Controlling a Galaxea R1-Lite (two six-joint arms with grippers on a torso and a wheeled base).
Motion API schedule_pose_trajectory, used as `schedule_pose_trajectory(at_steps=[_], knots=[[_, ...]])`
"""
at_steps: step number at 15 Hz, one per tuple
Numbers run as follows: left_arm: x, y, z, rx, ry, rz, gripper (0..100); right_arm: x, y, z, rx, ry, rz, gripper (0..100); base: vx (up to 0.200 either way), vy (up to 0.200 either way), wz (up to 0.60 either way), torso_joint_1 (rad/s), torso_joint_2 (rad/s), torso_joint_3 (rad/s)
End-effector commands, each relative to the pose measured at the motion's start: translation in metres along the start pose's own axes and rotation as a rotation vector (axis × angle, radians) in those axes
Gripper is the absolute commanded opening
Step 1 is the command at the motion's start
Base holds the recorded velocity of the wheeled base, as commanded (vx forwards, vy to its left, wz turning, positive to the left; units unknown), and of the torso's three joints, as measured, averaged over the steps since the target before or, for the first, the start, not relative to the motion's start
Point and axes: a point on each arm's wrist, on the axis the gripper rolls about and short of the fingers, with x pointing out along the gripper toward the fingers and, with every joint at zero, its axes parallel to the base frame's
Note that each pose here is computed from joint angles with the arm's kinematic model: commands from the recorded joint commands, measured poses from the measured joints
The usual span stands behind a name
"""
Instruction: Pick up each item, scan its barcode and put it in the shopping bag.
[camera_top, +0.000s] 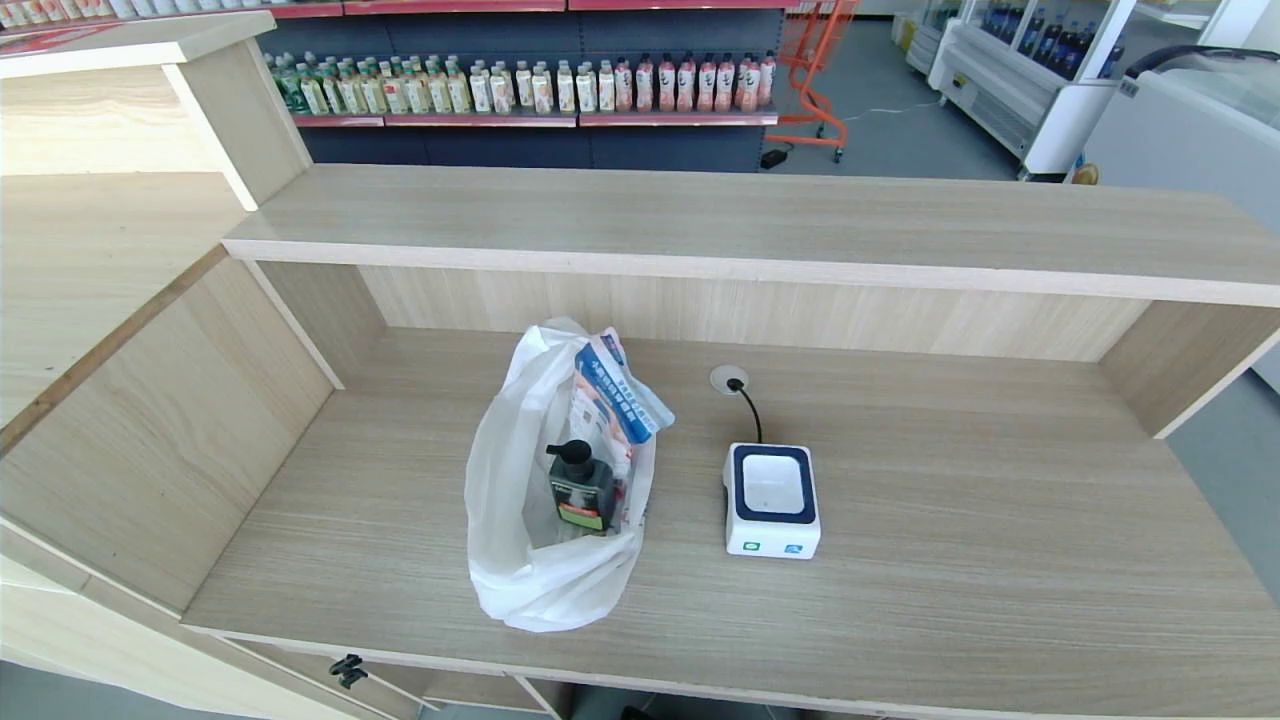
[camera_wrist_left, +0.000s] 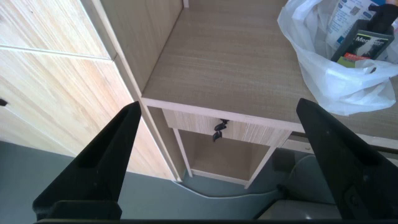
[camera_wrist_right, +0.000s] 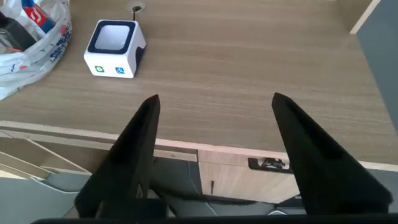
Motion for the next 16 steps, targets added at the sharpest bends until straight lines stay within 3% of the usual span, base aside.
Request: schedule_pose_trajectory(at_steps=[1, 5, 6, 11, 16], knots=[[0.0000, 0.0000, 0.0000, 0.000, 0.000, 0.001, 100, -0.0004, 0.0000, -0.0002, 0.001, -0.005, 0.000, 0, 0.000, 0.000, 0.00, 0.000, 0.00, 0.000], [0.0001, 0.0000, 0.0000, -0.008, 0.002, 0.001, 100, -0.0004, 0.0000, -0.0002, 0.001, -0.005, 0.000, 0, 0.000, 0.000, 0.00, 0.000, 0.00, 0.000], [0.0000, 0.0000, 0.0000, 0.006, 0.000, 0.001, 100, -0.0004, 0.0000, -0.0002, 0.001, -0.005, 0.000, 0, 0.000, 0.000, 0.00, 0.000, 0.00, 0.000], [0.0000, 0.0000, 0.0000, 0.004, 0.000, 0.001, 100, -0.0004, 0.0000, -0.0002, 0.001, -0.005, 0.000, 0, 0.000, -0.200, 0.00, 0.002, 0.00, 0.000], [0.0000, 0.0000, 0.0000, 0.003, 0.000, 0.001, 100, -0.0004, 0.0000, -0.0002, 0.001, -0.005, 0.000, 0, 0.040, 0.000, 0.00, 0.000, 0.00, 0.000]])
